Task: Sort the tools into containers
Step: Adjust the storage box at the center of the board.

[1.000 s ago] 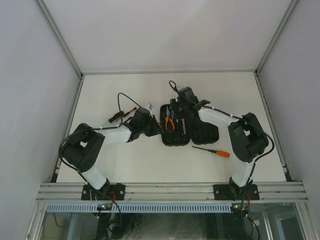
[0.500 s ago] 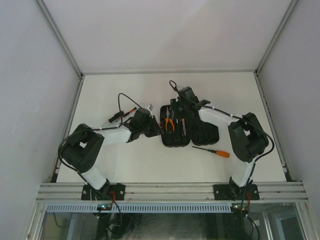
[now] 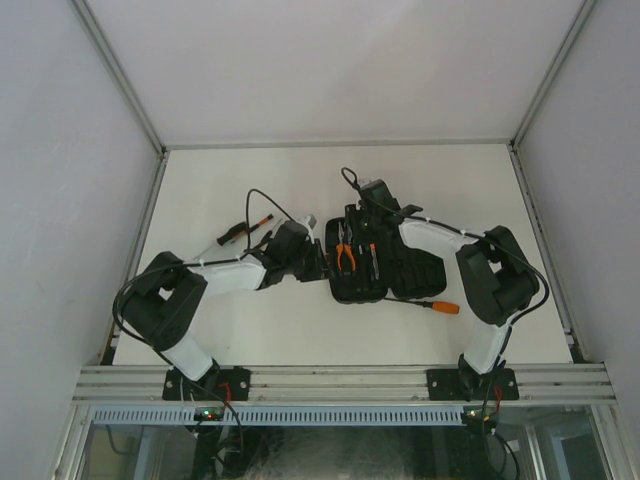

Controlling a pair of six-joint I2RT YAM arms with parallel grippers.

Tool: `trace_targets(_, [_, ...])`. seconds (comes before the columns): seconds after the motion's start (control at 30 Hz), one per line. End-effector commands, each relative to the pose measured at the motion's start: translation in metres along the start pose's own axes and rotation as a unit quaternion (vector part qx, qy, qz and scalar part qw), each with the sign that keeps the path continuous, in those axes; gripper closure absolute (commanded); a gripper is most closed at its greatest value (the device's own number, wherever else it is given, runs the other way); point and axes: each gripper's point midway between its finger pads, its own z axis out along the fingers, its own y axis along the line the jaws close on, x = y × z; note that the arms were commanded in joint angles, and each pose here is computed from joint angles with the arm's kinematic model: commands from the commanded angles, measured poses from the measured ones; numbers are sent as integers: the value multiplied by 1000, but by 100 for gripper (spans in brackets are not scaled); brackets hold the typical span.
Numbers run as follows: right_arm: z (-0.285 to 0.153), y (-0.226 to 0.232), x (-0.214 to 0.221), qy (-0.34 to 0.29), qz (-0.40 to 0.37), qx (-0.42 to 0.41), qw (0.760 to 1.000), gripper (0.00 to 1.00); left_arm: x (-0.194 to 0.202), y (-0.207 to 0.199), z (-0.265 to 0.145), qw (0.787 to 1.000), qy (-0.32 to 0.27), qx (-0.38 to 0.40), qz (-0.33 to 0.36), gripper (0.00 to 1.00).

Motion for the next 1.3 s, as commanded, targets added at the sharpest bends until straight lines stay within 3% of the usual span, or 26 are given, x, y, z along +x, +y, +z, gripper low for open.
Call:
trace_targets(0.0, [-21,8,-32,-61,6,-10,998,60,-5,-19,-19,999,-12,31,28,70])
trace_targets(0.17, [-28,8,-35,-76,9,-6,997,52,-11,-19,-26,999,-26,23,33,65])
trace_targets(0.6, [-38,8,-38,-84,7,-11,996,55,-42,-22,-50,996,-82,7,33,54])
trace_targets(1.1, [-47,15,-37,-104,17,-12,994,56,-105,-11,-85,985,-172,-10,-13,49])
trace_targets(1.27, [-49,21,-33,-105,16,-5,994,56,-121,-3,-82,984,-174,-18,-33,48])
